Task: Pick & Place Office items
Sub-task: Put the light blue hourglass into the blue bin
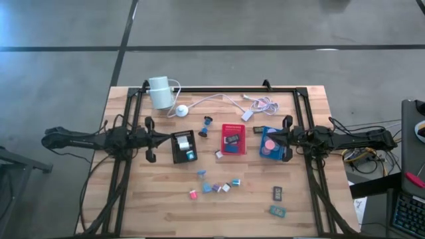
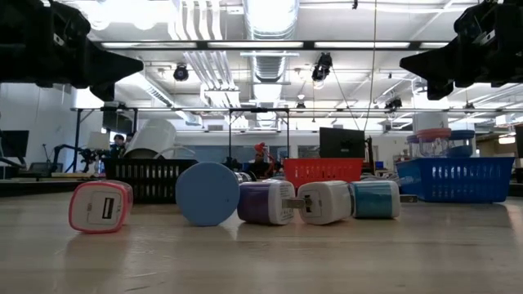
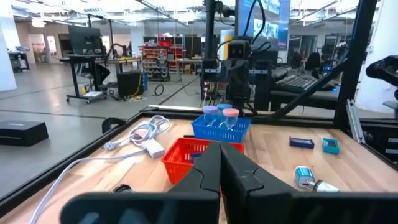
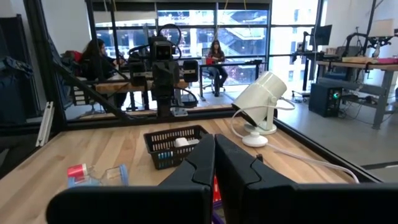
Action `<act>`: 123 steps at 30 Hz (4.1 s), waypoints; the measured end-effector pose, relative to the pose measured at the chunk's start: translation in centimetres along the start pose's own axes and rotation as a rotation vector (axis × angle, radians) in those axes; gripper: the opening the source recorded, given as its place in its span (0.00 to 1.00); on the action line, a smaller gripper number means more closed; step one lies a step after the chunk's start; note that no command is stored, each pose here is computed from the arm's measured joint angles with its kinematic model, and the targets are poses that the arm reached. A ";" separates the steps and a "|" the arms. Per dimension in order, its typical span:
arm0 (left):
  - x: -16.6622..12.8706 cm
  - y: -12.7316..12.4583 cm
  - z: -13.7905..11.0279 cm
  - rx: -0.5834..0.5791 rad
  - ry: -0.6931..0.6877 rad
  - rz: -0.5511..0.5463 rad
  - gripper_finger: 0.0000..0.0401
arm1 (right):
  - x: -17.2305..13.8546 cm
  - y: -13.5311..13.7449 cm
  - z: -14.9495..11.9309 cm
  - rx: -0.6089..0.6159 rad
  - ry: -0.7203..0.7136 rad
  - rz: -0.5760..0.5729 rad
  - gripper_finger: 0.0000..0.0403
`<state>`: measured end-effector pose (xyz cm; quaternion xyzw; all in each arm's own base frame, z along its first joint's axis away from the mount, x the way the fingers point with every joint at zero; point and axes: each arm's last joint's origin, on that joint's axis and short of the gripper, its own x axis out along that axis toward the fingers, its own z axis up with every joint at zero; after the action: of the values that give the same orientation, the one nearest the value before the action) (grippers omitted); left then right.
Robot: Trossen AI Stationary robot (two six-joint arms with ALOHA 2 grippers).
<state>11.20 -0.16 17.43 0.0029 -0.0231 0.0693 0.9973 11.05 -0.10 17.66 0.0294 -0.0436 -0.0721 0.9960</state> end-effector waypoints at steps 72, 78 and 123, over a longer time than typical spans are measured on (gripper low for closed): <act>21.5 -12.1 -1.5 1.046 1.087 -0.807 0.70 | 0.3 0.0 -0.4 -0.016 0.037 -0.002 0.02; 21.6 -12.3 -2.5 1.058 1.096 -0.844 0.70 | 0.3 0.0 -0.4 -0.023 0.039 -0.002 0.02; 20.8 -13.2 -1.9 0.931 1.114 -0.858 0.51 | 0.3 0.0 -0.4 -0.023 0.040 -0.002 0.02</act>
<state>33.69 -10.35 16.45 0.3878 0.5061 -0.3220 0.6998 11.41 -0.09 17.30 0.0195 -0.0228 -0.0730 0.9969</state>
